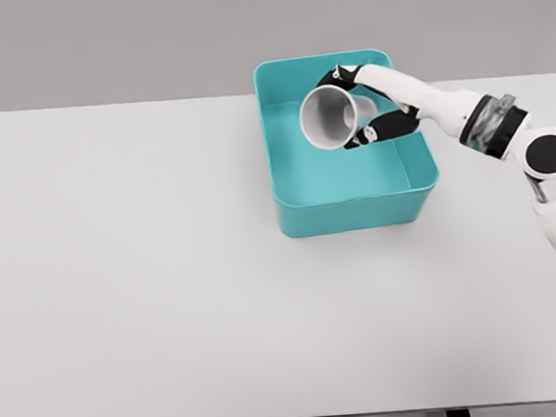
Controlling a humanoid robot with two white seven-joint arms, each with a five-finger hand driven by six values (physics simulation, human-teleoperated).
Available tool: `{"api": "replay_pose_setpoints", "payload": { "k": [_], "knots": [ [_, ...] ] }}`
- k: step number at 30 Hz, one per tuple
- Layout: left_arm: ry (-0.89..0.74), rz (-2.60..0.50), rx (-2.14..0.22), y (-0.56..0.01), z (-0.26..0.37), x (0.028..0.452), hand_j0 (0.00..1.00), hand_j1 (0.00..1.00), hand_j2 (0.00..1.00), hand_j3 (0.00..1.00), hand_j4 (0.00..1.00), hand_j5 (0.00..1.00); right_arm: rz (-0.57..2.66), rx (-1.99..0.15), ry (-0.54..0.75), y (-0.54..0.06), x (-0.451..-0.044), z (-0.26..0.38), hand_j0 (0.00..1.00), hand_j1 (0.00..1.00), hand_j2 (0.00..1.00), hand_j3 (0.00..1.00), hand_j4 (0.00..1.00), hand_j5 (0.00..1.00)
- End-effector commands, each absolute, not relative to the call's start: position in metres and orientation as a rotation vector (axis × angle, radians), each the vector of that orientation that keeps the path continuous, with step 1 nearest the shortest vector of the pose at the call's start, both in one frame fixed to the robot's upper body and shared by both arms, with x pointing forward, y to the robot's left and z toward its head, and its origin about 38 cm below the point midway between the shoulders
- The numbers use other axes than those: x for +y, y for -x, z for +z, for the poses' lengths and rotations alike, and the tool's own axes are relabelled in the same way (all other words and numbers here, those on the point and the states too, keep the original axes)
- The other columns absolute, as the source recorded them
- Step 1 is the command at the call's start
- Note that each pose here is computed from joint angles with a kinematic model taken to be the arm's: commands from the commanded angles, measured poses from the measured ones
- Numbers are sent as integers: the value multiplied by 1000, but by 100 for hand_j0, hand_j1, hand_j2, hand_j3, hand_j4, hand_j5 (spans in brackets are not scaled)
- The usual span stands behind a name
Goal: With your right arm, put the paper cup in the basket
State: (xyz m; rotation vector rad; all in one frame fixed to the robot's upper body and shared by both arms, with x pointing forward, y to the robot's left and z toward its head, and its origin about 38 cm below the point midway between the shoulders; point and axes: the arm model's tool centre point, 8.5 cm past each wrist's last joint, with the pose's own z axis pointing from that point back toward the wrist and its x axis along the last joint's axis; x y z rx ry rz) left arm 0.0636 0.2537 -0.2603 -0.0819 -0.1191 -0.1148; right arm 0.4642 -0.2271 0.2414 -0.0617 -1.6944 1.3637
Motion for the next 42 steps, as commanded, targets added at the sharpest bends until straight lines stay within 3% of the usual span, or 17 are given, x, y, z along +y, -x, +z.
{"api": "replay_pose_setpoints", "payload": {
  "k": [1,17,18,19,21,42],
  "knots": [
    [82,-114,-118,-63,-260,254,100,100,100,100,100,100,1381,-1665,67,-464,-224,236,51,51,51,51,51,51],
    [82,-114,-120,-64,-260,254,100,100,100,100,100,100,1357,-1540,118,-480,-241,218,53,53,53,53,53,53],
    [82,-114,-120,-64,-260,254,100,100,100,100,100,100,1357,-1540,118,-480,-241,218,56,56,56,56,56,56],
    [82,-114,-118,-63,-260,254,100,100,100,100,100,100,1358,-1541,118,-480,-240,218,70,70,70,70,70,70],
    [82,-114,-120,-64,-260,254,100,100,100,100,100,100,1359,-1544,118,-480,-240,219,85,85,85,85,85,85],
    [82,-115,-121,-65,-260,254,100,100,100,100,100,100,1365,-1568,134,-477,-236,234,86,86,86,86,86,86]
  ]
}}
